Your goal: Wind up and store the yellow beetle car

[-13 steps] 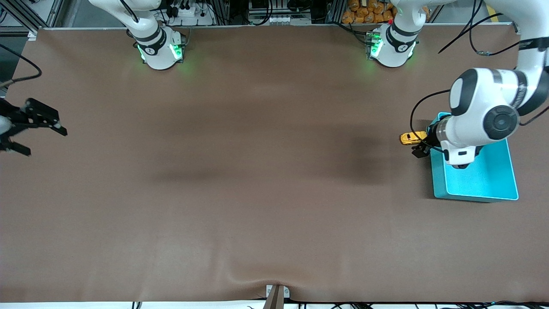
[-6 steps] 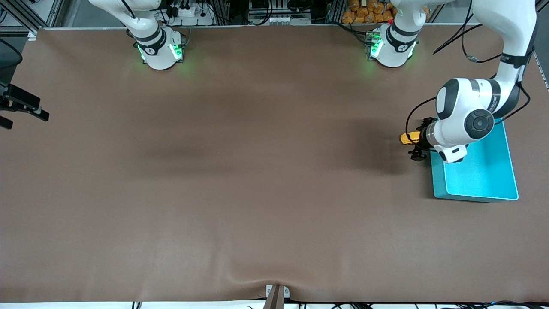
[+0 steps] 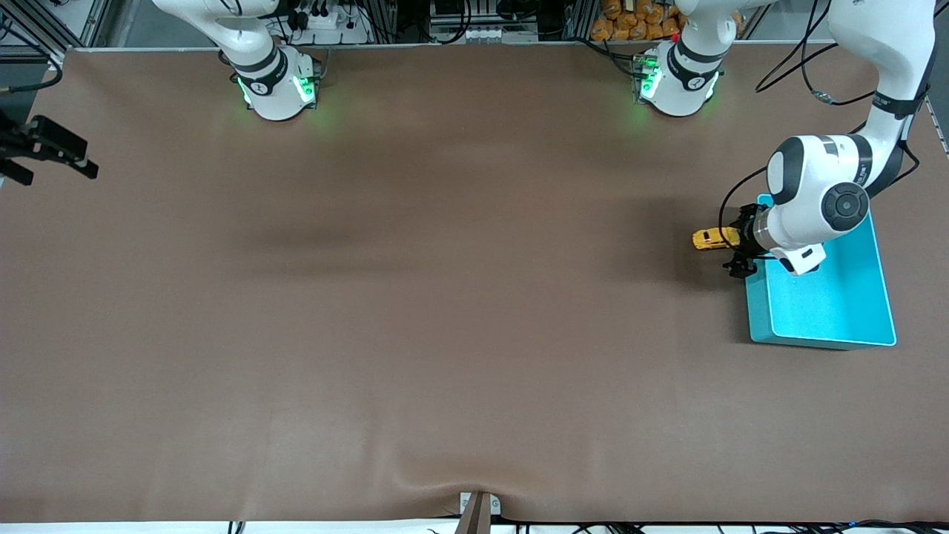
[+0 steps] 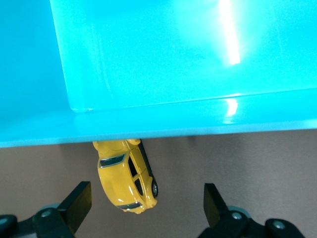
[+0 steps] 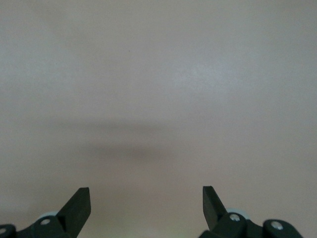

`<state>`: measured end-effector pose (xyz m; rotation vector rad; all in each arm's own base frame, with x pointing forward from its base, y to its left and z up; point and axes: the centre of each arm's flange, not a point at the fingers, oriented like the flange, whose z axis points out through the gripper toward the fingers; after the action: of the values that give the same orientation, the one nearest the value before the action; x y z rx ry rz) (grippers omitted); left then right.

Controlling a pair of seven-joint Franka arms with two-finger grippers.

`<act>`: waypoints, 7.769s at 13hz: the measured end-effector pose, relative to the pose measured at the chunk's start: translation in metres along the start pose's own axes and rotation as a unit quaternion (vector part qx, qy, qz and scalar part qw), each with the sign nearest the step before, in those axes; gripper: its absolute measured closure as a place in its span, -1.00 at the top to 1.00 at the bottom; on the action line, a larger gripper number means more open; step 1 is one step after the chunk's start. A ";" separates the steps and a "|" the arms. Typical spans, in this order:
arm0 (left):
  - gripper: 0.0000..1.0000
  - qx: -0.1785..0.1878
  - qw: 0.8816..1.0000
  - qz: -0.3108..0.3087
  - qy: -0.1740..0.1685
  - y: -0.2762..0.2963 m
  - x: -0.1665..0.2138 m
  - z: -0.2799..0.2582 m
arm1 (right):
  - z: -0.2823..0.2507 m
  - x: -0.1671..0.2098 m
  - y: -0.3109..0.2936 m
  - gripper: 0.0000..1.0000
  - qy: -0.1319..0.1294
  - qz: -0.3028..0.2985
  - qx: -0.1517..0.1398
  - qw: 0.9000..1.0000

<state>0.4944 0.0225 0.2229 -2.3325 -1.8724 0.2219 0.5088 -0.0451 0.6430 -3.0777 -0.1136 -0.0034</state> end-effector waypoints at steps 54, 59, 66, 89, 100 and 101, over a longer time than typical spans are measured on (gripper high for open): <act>-0.07 0.032 0.887 0.452 0.089 -0.001 0.130 -0.079 | -0.001 0.012 -0.020 1.00 0.017 0.030 -0.037 0.999; -0.07 0.036 0.841 0.531 0.092 0.019 0.126 -0.042 | -0.002 0.012 -0.020 1.00 0.017 0.030 -0.038 0.999; -0.07 0.041 0.805 0.587 0.073 0.028 0.132 -0.008 | -0.002 0.012 -0.014 1.00 0.017 0.036 -0.040 0.998; 1.00 0.008 0.798 0.587 0.138 0.063 0.148 -0.078 | 0.002 0.013 -0.011 1.00 0.011 0.038 -0.040 0.998; 1.00 -0.038 0.787 0.611 0.076 0.031 -0.001 -0.388 | 0.003 0.013 -0.012 1.00 0.009 0.037 -0.040 0.998; 1.00 -0.042 0.786 0.613 0.067 0.022 -0.007 -0.398 | 0.003 0.013 -0.012 1.00 0.009 0.037 -0.040 0.998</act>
<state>0.5945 0.0036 0.6087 -3.1006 -0.0383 0.0725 0.5212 -0.0322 0.6411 -3.1582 0.0028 -0.0338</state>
